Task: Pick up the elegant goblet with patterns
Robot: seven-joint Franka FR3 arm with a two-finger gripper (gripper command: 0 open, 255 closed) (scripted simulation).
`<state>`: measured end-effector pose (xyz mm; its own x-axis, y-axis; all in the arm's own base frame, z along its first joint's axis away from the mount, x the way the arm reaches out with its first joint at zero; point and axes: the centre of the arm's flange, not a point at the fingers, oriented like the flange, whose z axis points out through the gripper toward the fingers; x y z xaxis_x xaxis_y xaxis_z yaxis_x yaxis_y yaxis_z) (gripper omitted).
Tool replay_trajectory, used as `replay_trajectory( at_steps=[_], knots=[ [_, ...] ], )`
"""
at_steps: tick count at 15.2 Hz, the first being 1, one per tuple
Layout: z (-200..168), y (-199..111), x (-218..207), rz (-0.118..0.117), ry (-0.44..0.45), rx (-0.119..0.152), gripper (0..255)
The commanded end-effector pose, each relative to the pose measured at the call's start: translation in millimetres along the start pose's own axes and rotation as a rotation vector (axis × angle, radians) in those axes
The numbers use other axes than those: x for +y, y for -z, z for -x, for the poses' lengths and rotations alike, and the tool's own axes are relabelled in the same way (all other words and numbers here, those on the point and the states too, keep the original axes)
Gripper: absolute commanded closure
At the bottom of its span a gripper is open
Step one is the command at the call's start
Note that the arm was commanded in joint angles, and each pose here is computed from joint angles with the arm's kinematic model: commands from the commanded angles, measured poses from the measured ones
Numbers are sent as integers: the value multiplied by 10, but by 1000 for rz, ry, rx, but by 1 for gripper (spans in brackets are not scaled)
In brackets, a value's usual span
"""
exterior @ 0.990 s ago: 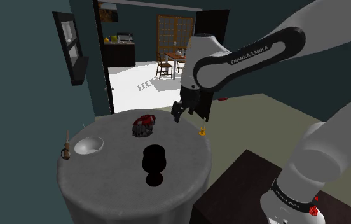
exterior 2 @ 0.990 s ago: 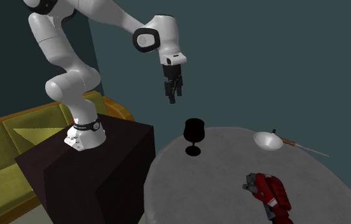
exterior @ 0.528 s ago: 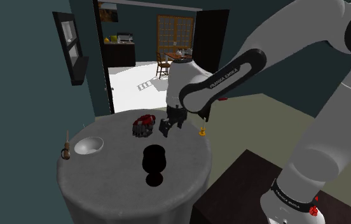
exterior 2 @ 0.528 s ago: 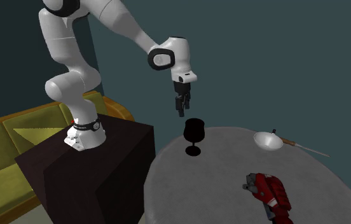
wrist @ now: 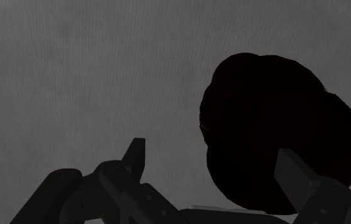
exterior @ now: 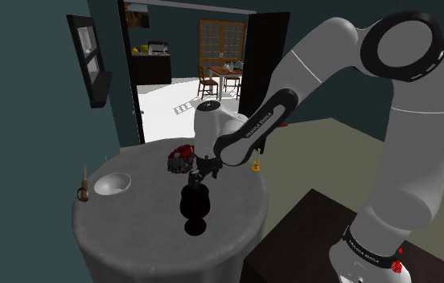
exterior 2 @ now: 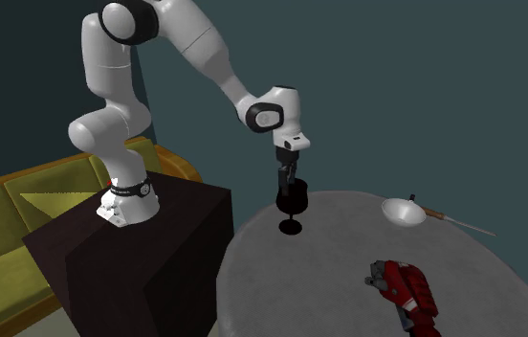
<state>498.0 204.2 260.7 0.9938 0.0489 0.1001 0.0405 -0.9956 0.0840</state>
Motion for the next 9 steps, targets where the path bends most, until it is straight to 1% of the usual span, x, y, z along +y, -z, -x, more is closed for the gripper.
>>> replay_trajectory(
  at_steps=[1, 6, 8, 9],
  knots=[
    [-5, -134, -24, 2, 1, -1, 0],
    [22, -395, -46, 2, 1, -1, 0],
    [25, -426, -49, 2, 1, -1, 0],
    [28, -425, -49, 2, 1, -1, 255]
  ],
)
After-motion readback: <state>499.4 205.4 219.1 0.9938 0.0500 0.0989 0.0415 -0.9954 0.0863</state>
